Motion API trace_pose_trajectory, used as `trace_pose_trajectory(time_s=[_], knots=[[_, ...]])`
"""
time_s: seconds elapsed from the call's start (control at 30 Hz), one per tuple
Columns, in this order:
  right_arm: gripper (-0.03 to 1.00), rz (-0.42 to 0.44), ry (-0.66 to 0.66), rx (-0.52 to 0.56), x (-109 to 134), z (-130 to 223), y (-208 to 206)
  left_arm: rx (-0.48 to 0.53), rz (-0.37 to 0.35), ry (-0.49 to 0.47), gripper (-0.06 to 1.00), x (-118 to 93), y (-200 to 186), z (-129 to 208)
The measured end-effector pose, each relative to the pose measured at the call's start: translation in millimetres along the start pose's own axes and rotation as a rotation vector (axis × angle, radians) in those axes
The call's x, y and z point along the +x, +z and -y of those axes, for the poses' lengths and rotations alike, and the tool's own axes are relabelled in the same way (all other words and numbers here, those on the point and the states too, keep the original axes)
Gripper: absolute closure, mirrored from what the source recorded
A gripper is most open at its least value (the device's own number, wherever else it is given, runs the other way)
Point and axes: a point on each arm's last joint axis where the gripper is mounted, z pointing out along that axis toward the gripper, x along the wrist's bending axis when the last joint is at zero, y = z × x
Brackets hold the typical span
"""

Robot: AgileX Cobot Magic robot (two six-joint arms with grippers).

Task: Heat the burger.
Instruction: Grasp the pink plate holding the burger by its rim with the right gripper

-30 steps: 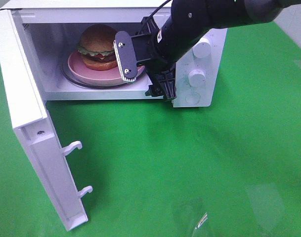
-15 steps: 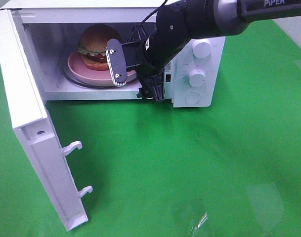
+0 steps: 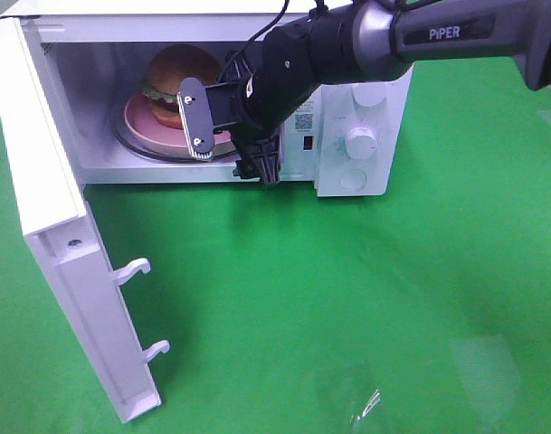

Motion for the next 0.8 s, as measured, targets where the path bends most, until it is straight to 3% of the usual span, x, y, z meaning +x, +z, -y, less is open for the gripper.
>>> trace_pose_trajectory(time_s=[0.8], knots=[[0.18,-0.003,0.068,-0.033,4.9,-7.4,35.3,0.000,0.000,0.000,-0.03,0.0,0.0,0.0]])
